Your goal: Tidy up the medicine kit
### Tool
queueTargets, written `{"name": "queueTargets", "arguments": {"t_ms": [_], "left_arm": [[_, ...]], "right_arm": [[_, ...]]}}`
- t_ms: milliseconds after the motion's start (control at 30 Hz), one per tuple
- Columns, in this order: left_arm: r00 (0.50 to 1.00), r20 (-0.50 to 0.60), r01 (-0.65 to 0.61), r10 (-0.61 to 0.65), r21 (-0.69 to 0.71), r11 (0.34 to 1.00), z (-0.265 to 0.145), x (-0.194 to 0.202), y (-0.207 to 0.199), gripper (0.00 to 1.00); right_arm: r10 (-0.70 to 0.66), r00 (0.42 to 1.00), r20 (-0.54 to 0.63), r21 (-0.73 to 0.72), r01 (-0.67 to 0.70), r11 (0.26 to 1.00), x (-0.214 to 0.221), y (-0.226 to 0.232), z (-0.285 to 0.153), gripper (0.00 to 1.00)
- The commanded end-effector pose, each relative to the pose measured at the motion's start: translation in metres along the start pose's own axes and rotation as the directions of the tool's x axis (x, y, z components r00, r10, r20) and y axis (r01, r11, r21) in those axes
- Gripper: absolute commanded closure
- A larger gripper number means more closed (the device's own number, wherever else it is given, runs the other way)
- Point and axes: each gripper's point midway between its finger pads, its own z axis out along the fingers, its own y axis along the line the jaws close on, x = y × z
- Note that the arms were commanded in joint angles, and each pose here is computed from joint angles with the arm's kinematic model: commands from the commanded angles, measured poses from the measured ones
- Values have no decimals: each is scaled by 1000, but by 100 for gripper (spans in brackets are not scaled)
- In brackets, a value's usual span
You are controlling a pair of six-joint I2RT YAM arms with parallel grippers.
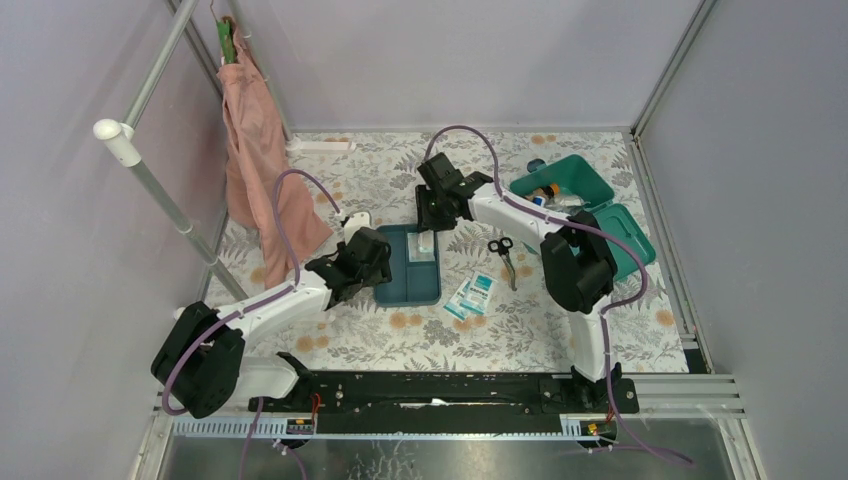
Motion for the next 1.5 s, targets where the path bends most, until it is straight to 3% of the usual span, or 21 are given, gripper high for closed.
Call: {"name": "queueTargets", "arguments": {"t_ms": [0,200,367,700,967,1333,1467], "left_arm": [[1000,12,11,-11,-27,1000,-1,-1,8,39],[1000,10,9,-8,-29,1000,0,0,9,39],[1000,9,8,-8,-30,1000,0,1,9,39],[1000,12,9,-8,-33,999,0,1,10,39],[1000,21,11,-10,-33,999,-2,-3,10,39],[999,36,21,-19,-38,999,-7,-6,12,39],[999,39,24,-23,-39,999,-7,-6,13,39]], "right_arm": [[-12,1000,-9,2,12,1000,-2,10,5,55],[-33,999,-16,61,34,998,1,3,14,51],[-44,999,-32,65,46,997,4,6,19,41],[-61,998,19,45,61,997,-11,14,0,30],[-50,998,38,-29,51,998,-12,27,-7,29],[-25,994,102,-18,27,999,-28,28,-10,29],[-50,996,72,-47,53,997,-23,32,-6,40]]}}
